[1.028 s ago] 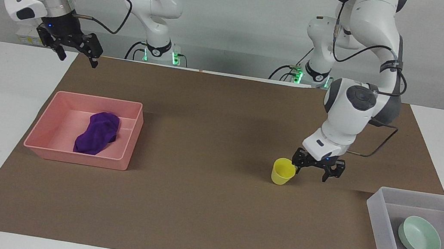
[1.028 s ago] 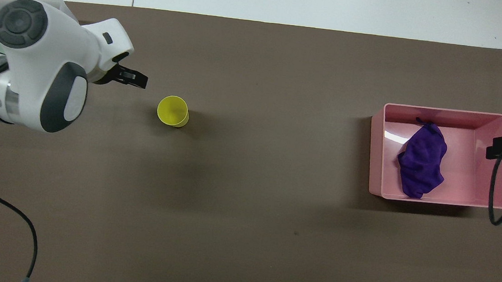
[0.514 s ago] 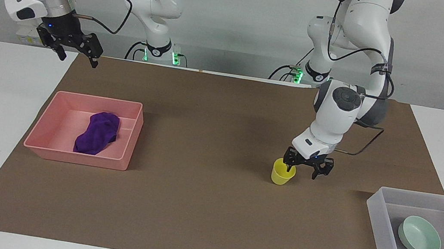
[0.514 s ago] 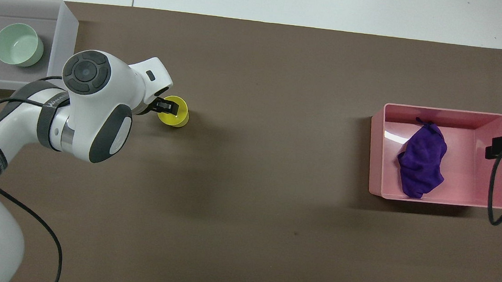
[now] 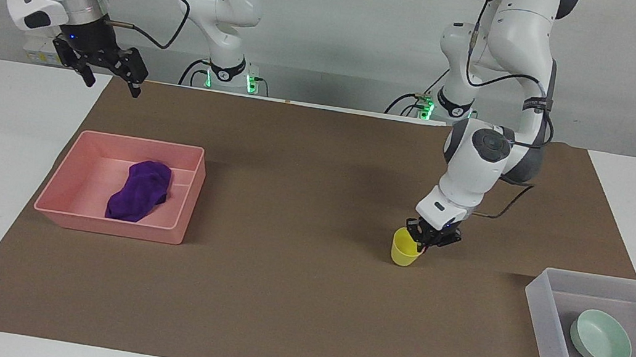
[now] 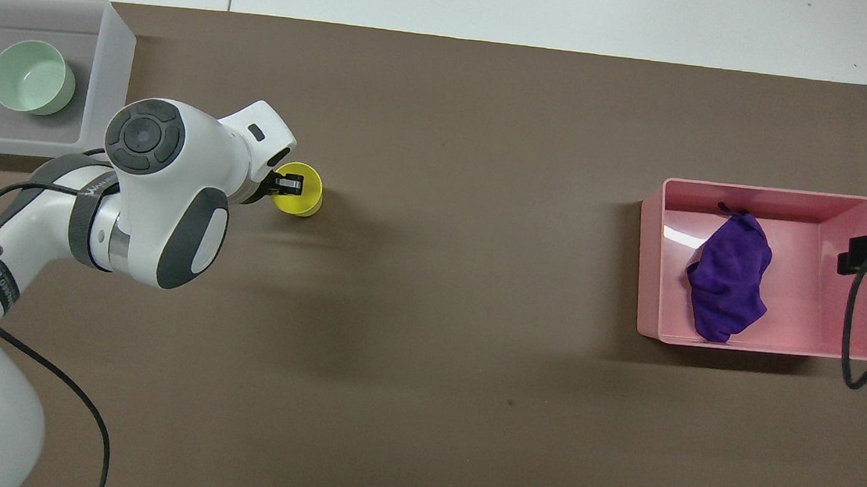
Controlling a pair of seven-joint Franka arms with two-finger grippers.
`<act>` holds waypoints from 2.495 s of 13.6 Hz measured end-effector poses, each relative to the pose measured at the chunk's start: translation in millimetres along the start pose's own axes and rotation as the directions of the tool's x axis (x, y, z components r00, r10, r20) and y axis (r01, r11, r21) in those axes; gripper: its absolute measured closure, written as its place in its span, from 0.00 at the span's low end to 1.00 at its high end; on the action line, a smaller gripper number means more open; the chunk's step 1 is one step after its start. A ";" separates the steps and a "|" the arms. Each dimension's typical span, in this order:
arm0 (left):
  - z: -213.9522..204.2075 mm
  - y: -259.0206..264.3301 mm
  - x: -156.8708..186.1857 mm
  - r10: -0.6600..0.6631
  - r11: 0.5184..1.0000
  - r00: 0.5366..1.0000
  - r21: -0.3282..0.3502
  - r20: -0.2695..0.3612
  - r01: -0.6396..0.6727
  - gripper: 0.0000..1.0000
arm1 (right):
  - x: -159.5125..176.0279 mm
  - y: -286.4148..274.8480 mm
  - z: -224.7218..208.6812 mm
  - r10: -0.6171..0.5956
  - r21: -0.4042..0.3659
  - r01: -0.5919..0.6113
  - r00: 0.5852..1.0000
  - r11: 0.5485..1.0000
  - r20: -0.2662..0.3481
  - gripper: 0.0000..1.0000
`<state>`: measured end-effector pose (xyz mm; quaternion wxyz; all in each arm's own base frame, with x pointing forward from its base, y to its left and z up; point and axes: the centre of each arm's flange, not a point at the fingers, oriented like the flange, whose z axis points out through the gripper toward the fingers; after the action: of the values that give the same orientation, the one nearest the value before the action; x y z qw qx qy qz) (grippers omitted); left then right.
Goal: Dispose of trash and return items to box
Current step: 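Grasp the yellow cup with the left gripper, then lower the yellow cup into the green bowl in the clear bin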
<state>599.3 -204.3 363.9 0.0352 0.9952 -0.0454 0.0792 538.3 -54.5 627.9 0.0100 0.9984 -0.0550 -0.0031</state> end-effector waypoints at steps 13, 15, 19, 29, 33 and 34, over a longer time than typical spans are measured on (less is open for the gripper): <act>-135.9 -308.7 103.7 -0.276 0.956 0.952 0.064 -0.134 0.286 0.96 | -1.6 -2.2 3.8 0.041 0.000 -0.041 0.999 0.999 0.009 0.00; -120.3 -352.7 103.3 -0.283 0.954 0.952 0.070 -0.121 0.292 0.96 | -1.6 -2.3 3.8 0.041 0.000 -0.041 0.999 0.999 0.009 0.00; -77.5 -415.5 96.9 -0.312 0.948 0.946 0.042 -0.087 0.317 0.96 | -1.6 -2.3 4.0 0.041 -0.001 -0.041 0.999 0.999 0.009 0.00; -34.1 -430.3 102.9 -0.338 0.940 0.931 0.005 -0.139 0.342 0.96 | -1.6 -2.4 4.3 0.041 -0.001 -0.041 0.999 0.999 0.010 0.00; -27.5 -428.9 101.1 -0.339 0.940 0.931 0.004 -0.133 0.342 0.96 | -1.8 -2.4 3.9 0.041 0.000 -0.041 0.999 0.999 0.009 0.00; -27.5 -429.0 101.0 -0.339 0.940 0.931 0.004 -0.134 0.342 0.96 | -1.8 -2.4 4.0 0.041 0.000 -0.041 0.999 0.999 0.009 0.00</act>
<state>735.5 215.4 380.4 0.0380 0.9810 0.1311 0.1377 536.7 -51.9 623.9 0.0100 0.9971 -0.0753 -0.0074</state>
